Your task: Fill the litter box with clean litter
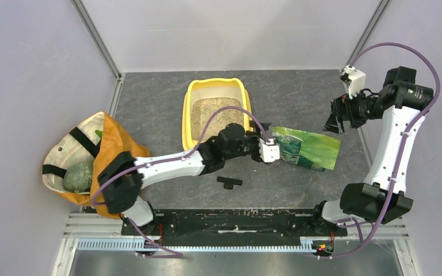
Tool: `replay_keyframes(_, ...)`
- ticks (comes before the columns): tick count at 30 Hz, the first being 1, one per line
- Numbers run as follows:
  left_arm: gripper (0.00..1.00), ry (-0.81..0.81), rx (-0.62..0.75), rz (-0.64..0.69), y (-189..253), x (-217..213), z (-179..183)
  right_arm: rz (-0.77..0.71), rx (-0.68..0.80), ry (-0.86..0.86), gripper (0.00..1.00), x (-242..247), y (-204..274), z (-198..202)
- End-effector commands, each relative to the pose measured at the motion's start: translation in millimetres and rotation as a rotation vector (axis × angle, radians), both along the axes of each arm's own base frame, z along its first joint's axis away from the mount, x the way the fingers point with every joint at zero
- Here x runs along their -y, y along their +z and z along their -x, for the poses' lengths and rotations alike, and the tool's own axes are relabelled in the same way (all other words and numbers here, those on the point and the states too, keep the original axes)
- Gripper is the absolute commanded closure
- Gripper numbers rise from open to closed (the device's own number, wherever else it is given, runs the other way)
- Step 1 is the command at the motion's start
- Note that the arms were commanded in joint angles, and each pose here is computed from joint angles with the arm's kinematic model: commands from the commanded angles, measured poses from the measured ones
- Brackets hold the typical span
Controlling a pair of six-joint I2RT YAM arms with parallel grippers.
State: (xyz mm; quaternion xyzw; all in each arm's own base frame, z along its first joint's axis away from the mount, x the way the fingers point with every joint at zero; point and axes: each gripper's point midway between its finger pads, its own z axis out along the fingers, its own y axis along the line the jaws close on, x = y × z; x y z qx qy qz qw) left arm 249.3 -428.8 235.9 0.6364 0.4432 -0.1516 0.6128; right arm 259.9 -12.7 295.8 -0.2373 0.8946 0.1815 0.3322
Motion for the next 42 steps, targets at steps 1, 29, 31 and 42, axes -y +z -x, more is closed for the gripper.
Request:
replay_keyframes(1,0.10,-0.018,0.329,0.146,42.8,38.2,-16.6,-0.026,-0.079,-0.031,0.03,-13.4,9.6,38.0)
replay_keyframes(29,0.88,-0.062,0.366,0.043,25.8,82.1,-33.4,0.116,0.115,0.137,0.03,-24.2,23.7,70.5)
replay_keyframes(31,0.98,-0.079,0.235,0.004,18.6,80.5,-32.6,0.153,0.170,0.193,0.03,-27.4,24.6,76.4)
replay_keyframes(42,0.98,-0.180,-0.398,-0.072,-0.8,72.7,-21.3,0.240,0.221,0.349,0.03,-33.1,-4.6,99.5)
